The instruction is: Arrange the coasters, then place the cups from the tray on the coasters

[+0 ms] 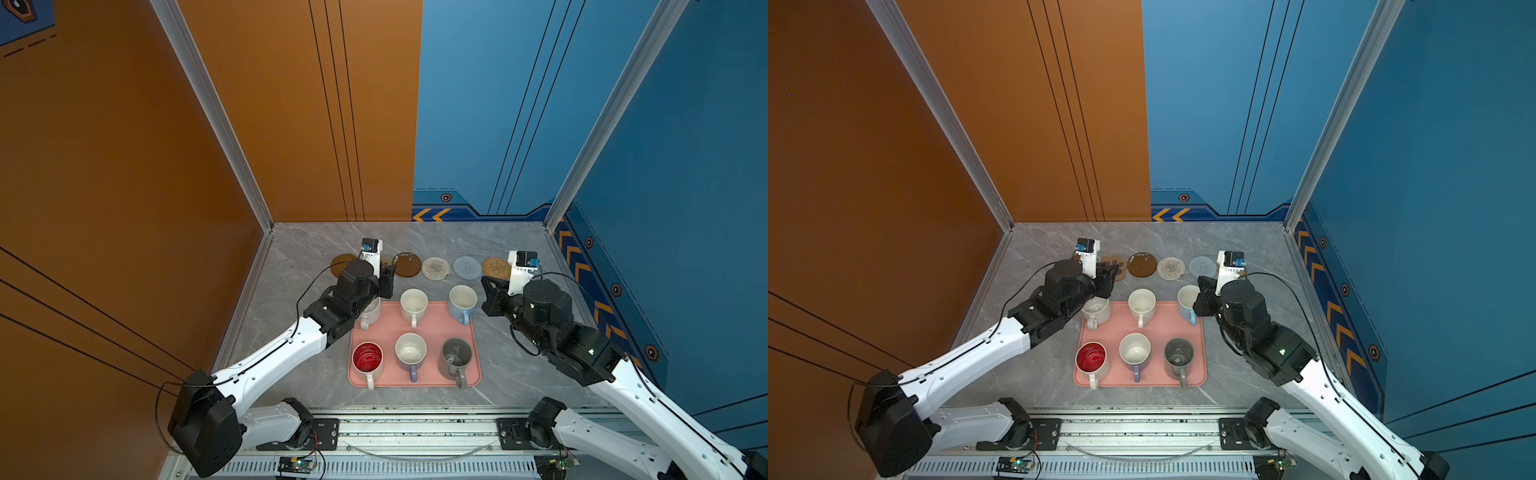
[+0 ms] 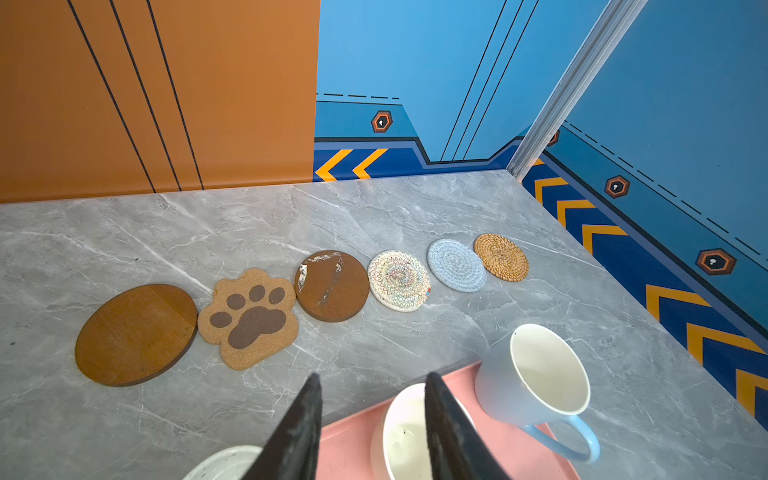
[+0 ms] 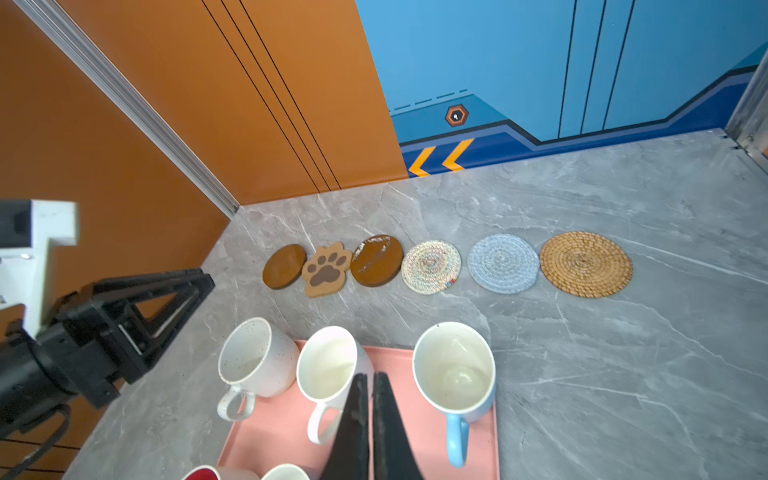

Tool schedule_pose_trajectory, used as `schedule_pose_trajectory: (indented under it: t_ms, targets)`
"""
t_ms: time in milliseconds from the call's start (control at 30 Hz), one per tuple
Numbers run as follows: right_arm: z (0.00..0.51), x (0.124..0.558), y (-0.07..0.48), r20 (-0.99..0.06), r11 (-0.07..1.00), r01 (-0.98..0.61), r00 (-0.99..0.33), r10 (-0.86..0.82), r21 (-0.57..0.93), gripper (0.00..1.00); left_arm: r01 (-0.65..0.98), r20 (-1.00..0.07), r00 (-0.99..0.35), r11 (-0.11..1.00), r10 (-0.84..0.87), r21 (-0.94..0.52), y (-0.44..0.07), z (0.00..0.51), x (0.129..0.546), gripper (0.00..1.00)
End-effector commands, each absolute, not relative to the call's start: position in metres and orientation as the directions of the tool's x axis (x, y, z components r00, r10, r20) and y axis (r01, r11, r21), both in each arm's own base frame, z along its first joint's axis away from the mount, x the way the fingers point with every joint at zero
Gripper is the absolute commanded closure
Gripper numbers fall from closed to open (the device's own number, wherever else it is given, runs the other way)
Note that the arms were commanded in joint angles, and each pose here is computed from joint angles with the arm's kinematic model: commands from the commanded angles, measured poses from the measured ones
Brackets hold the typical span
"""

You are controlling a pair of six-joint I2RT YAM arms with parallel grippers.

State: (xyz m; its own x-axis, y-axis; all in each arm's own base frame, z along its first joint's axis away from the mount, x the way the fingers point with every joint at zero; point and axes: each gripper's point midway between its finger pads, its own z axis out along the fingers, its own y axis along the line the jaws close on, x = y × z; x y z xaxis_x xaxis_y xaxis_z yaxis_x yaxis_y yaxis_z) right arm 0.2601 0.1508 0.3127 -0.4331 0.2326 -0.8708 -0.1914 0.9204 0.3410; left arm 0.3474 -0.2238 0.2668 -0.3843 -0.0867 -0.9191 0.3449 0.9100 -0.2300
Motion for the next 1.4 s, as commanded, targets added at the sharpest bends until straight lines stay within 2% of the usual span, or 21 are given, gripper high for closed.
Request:
schedule_pose_trajectory:
  t_ms: [0,400,600,733,1067,1167,1367]
  targets:
    - [0.294,0.257,0.137,-0.855,0.953,-0.091,-0.472,0.215,0.29,0.96,0.335,-0.931,-0.355,0.92,-0.078,-0.204,-0.217,0.269,0.346,0.58]
    - [0.273,0.26,0.15,-0.831,0.949,0.006,-0.481,0.28,0.316,0.9,0.298,-0.933,-0.347,0.933,-0.091,-0.201,-0.207,0.253,0.353,0.59]
    - [0.297,0.267,0.178,-0.818,0.925,-0.021,-0.474,0.324,0.379,0.85,0.254,-0.939,-0.312,0.939,-0.147,-0.232,-0.199,0.26,0.369,0.62]
    - [0.31,0.262,0.187,-0.834,0.934,-0.015,-0.456,0.312,0.357,0.82,0.277,-0.932,-0.293,0.914,-0.215,-0.297,-0.212,0.274,0.381,0.62]
    - [0.339,0.247,0.163,-0.848,0.914,0.0,-0.374,0.375,0.405,0.74,0.273,-0.894,-0.308,0.87,-0.325,-0.411,-0.239,0.272,0.403,0.65]
    - [0.342,0.246,0.158,-0.85,0.913,0.009,-0.36,0.384,0.409,0.71,0.262,-0.874,-0.32,0.852,-0.366,-0.453,-0.243,0.274,0.407,0.6]
    - [0.348,0.245,0.151,-0.856,0.921,0.033,-0.357,0.373,0.388,0.68,0.259,-0.87,-0.335,0.852,-0.362,-0.454,-0.253,0.266,0.418,0.6]
